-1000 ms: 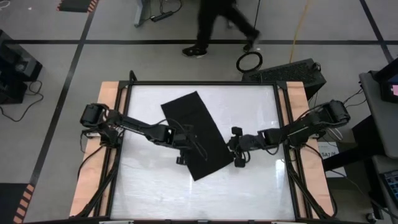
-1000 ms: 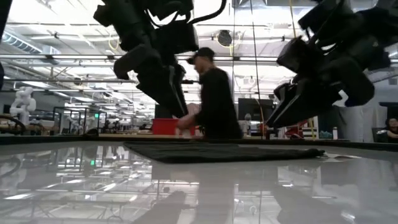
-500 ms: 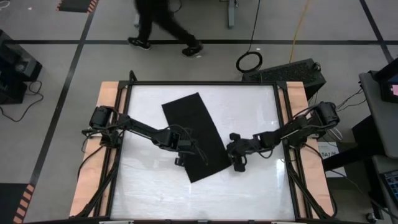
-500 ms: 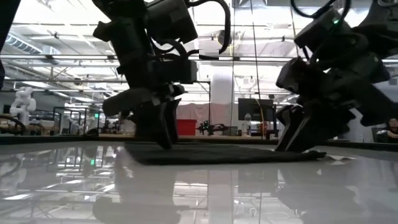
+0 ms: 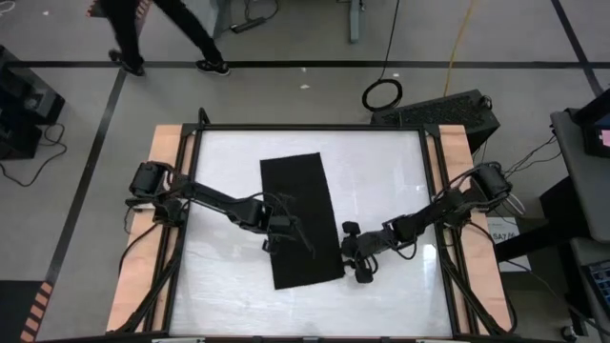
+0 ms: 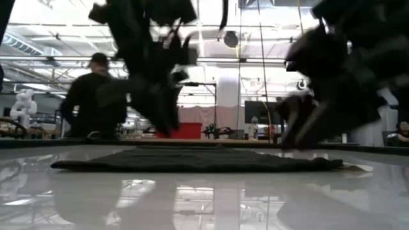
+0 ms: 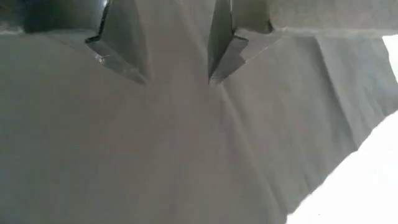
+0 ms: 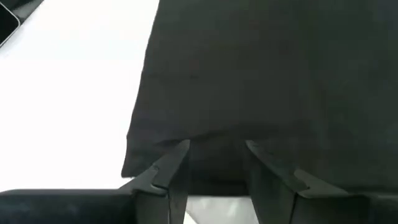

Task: Roll towel
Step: Roll the towel

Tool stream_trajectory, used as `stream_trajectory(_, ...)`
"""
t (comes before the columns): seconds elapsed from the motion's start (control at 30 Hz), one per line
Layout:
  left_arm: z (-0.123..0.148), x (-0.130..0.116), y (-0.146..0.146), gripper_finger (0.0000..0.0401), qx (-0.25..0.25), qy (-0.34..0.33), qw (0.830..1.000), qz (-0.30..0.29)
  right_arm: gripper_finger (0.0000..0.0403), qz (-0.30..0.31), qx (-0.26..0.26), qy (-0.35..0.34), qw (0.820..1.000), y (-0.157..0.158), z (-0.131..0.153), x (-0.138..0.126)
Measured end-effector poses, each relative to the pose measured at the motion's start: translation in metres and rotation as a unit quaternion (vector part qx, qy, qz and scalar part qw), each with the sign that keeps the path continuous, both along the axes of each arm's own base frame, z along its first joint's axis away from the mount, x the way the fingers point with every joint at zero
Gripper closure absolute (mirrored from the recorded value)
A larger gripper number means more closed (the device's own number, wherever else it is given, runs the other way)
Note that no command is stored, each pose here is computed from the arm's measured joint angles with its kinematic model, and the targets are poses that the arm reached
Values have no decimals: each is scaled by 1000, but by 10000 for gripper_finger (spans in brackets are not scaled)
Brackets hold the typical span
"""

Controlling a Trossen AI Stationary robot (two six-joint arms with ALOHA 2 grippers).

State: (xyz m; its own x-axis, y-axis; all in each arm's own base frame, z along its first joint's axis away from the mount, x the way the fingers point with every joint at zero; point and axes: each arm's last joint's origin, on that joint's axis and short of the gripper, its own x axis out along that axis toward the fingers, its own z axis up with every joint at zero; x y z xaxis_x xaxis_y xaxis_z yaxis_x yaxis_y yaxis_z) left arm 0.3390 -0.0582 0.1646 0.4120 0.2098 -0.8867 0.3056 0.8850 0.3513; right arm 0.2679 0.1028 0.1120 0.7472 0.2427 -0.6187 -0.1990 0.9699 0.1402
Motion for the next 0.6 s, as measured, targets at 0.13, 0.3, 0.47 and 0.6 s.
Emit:
stream_trajectory(0.13, 21, -3, -18, 246, -20, -28, 999, -6, 266, 37, -49, -2, 998, 3, 21, 0)
stream_trajectory(0.3, 32, -14, -60, 246, -59, -55, 996, -34, 257, 112, -106, 1, 988, 18, 28, -11)
stream_trajectory(0.47, 29, -29, -101, 244, -68, -72, 993, -57, 223, 139, -153, 12, 978, 29, 20, -19)
stream_trajectory(0.6, 25, -38, -127, 223, -71, -91, 991, -66, 204, 136, -158, -7, 978, 32, 20, -16)
